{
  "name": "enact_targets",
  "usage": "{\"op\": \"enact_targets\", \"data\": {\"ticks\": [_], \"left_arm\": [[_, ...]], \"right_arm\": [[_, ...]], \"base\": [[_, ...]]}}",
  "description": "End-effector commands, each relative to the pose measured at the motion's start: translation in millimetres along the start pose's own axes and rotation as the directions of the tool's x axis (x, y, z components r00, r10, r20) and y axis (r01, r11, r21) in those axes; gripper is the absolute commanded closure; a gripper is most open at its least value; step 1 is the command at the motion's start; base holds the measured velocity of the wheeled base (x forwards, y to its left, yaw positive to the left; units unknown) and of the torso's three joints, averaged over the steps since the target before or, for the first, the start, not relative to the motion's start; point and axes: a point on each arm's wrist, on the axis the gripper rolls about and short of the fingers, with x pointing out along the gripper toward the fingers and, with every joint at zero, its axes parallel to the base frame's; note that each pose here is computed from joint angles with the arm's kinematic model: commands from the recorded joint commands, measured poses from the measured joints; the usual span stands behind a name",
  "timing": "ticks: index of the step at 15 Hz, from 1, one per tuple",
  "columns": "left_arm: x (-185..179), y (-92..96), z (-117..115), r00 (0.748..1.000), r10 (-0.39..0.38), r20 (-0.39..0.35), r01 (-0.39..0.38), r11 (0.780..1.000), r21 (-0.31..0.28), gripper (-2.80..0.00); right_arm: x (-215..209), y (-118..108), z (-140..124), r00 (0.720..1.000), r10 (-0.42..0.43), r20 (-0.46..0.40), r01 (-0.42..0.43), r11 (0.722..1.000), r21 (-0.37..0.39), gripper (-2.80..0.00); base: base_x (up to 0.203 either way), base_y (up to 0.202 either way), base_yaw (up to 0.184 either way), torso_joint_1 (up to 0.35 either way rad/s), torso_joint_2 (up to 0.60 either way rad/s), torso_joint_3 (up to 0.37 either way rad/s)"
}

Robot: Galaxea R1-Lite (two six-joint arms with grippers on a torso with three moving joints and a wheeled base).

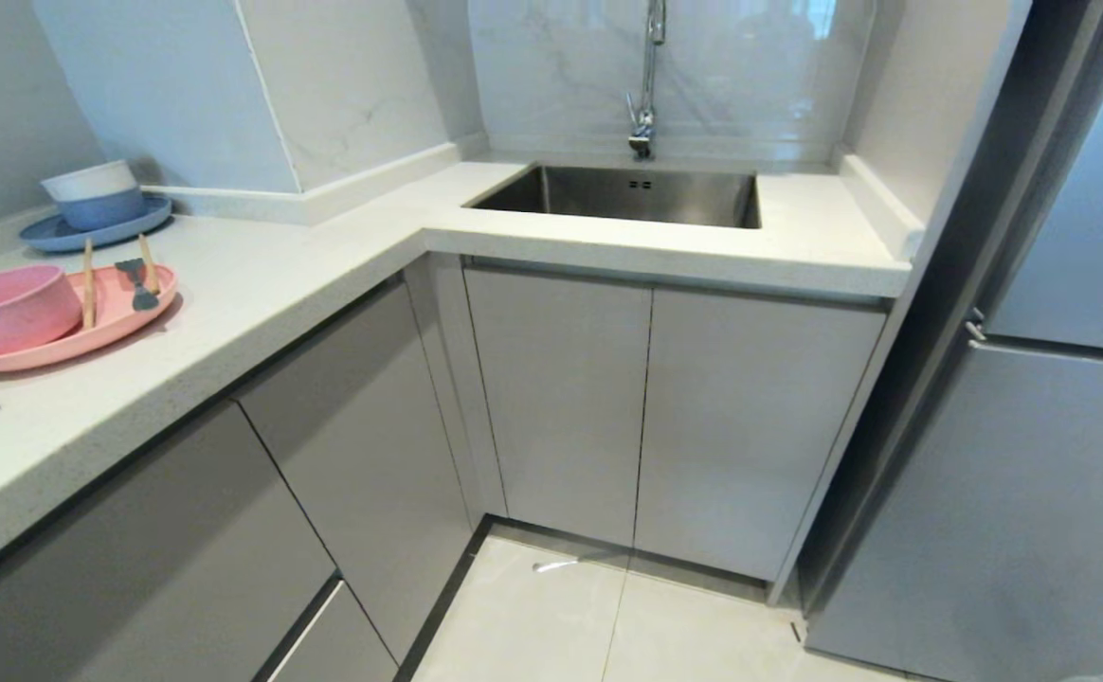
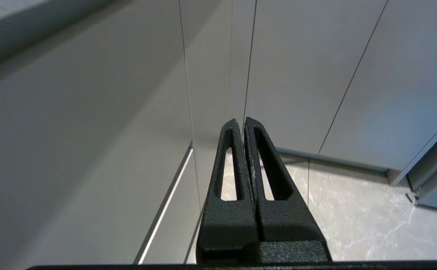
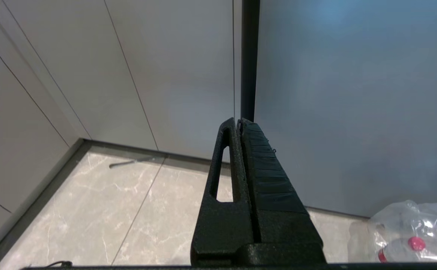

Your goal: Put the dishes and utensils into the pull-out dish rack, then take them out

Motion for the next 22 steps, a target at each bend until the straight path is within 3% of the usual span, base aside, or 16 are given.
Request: {"op": "enact_targets", "data": {"ticks": [1,11,22], "left_arm": [[0.2,0.0,0.2,1.0,0.0,-0.001,0.0,1.0,0.0,0.0],[0.2,0.0,0.2,1.0,0.0,-0.001,0.0,1.0,0.0,0.0],[0.2,0.0,0.2,1.0,0.0,-0.001,0.0,1.0,0.0,0.0]], "right_arm": [[0.1,0.0,-0.4,1.0,0.0,-0.001,0.0,1.0,-0.001,0.0],[0.1,0.0,-0.4,1.0,0.0,-0.001,0.0,1.0,0.0,0.0],[0.1,0.0,-0.4,1.0,0.0,-0.001,0.0,1.0,-0.011,0.0]], "base": [[0.0,0.0,0.0,0.002,0.0,0.204],[0.0,0.0,0.0,0.002,0.0,0.194],[0.0,0.0,0.0,0.0,0.0,0.015]]}}
